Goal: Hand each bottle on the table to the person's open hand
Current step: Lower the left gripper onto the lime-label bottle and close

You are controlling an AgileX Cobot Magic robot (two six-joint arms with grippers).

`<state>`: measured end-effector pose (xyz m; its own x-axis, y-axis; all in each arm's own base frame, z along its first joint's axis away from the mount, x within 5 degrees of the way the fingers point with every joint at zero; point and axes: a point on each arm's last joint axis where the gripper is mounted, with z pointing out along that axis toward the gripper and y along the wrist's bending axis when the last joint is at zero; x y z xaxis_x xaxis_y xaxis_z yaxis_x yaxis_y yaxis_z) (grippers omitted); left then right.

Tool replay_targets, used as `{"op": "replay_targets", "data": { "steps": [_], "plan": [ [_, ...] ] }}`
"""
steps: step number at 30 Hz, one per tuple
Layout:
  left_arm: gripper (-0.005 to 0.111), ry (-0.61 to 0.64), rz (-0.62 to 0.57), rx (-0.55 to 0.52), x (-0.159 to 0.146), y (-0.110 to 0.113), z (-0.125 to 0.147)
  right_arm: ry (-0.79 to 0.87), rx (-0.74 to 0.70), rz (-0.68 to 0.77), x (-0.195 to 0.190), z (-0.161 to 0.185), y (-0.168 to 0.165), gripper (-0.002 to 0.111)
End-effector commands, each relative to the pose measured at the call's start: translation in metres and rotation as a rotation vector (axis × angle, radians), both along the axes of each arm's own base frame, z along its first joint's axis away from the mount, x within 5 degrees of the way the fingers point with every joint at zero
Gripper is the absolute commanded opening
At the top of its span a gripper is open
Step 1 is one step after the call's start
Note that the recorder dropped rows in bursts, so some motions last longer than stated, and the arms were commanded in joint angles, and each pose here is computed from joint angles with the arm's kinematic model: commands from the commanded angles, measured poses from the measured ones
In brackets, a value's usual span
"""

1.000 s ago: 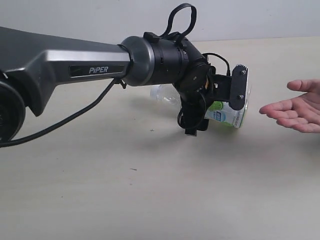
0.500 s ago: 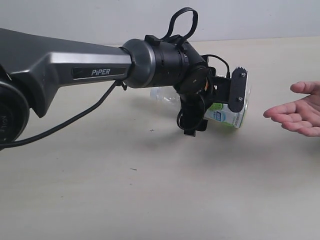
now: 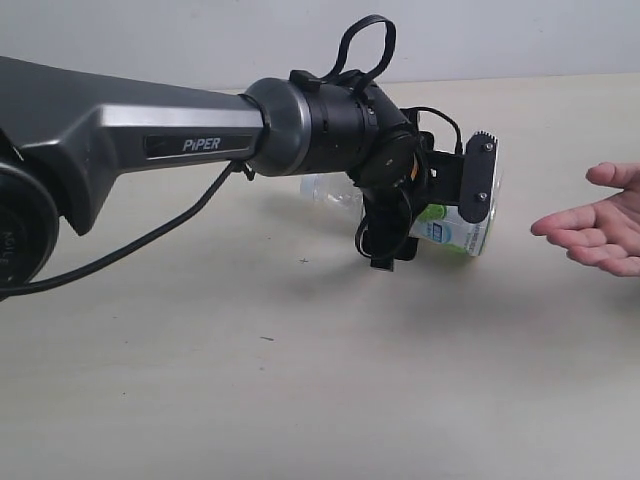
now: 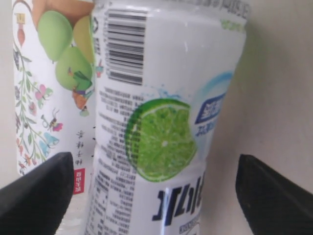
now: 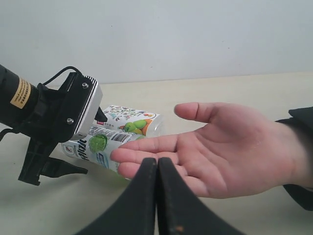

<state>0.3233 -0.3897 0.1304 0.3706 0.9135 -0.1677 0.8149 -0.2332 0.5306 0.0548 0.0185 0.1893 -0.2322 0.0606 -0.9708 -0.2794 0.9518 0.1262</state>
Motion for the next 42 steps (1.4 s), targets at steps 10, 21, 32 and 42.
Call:
{"op": "replay_targets", "data": {
  "steps": [10, 21, 32, 42],
  "plan": [
    [0.085, 0.004, 0.01, -0.019, 0.0, -0.003, -0.008, -0.012, 0.002, -0.002, 0.0, 0.0, 0.0, 0.0],
    [0.048, 0.016, 0.031, -0.021, 0.0, -0.003, -0.011, -0.012, 0.002, -0.002, 0.0, 0.0, 0.0, 0.0],
    [0.0, 0.104, 0.081, 0.13, -0.007, 0.01, -0.016, -0.012, 0.002, -0.002, 0.0, 0.0, 0.0, 0.0],
    [0.0, 0.134, 0.182, 0.103, -0.036, 0.005, 0.035, -0.012, 0.002, -0.002, 0.0, 0.0, 0.0, 0.0]
  ]
}}
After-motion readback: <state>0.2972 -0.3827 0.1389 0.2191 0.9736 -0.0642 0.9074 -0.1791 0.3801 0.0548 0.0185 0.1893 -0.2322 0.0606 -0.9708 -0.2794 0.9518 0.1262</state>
